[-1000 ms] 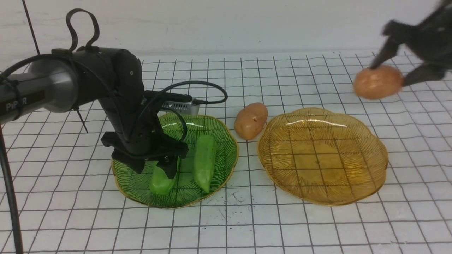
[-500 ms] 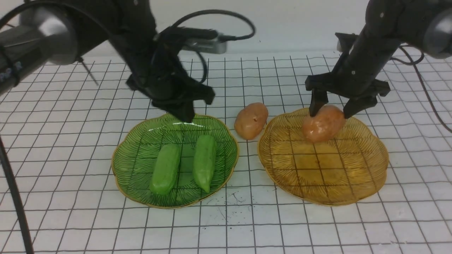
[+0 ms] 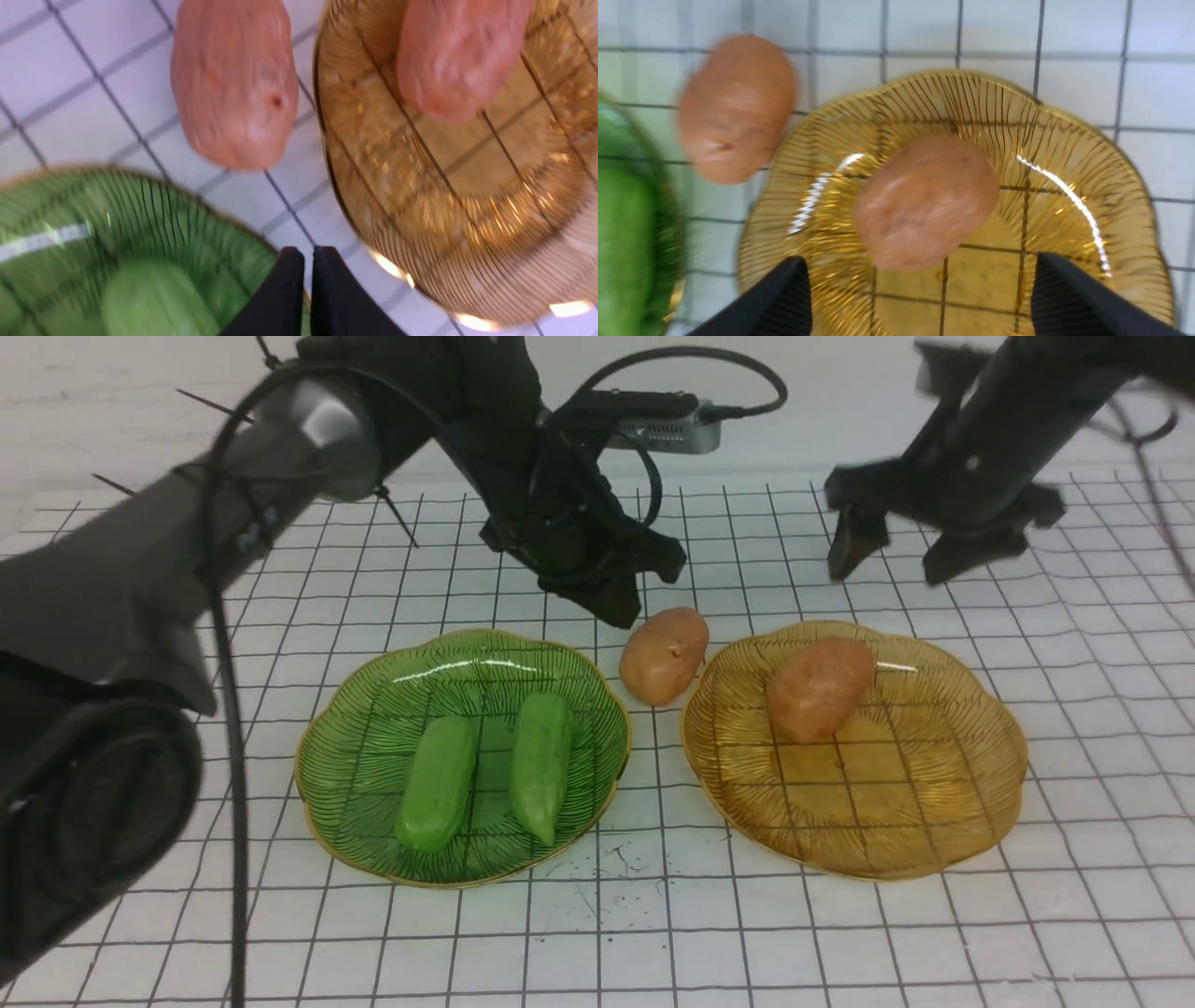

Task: Put different types of vegetables on the plate.
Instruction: 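Pick up the potato beside the plates and place it on a plate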

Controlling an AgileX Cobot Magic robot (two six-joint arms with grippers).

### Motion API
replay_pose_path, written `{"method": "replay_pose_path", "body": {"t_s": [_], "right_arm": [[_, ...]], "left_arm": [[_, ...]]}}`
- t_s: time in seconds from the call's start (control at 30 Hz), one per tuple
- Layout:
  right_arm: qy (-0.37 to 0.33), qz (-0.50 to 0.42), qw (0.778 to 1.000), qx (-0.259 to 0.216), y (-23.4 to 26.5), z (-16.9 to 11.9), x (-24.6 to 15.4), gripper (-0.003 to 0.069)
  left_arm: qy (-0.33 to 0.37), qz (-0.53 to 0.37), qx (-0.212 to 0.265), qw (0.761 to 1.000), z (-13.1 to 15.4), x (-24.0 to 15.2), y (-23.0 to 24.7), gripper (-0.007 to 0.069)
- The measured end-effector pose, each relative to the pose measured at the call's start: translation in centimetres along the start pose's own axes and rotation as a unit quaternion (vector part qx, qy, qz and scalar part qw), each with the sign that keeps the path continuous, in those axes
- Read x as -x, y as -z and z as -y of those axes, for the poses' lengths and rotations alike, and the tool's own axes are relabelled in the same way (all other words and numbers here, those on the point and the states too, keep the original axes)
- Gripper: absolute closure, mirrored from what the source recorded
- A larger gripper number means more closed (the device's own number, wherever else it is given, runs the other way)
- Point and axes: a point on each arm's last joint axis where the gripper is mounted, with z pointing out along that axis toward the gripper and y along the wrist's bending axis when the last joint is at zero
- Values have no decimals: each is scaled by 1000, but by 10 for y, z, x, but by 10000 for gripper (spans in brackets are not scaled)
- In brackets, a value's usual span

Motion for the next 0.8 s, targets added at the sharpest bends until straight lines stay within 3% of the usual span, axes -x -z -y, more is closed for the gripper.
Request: {"method": "replay_pose_path", "body": {"t_s": [0.13,0.27,0.4,0.6,0.8], "right_arm": [[22,61,998,-22,69,-1,-15,142],[32,102,994,-33,125,-1,-44,174],[34,110,993,-36,150,0,-72,182],[30,108,993,-28,162,2,-98,181],[29,104,994,-25,167,3,-114,181]], "left_arm": [[-2,27,-1,1000,-6,8,-22,480],[-3,49,3,999,-13,12,-44,261],[-19,53,5,998,-16,10,-59,83],[-20,61,-1,998,-13,10,-73,23],[1,69,2,998,-18,7,-103,61]]}}
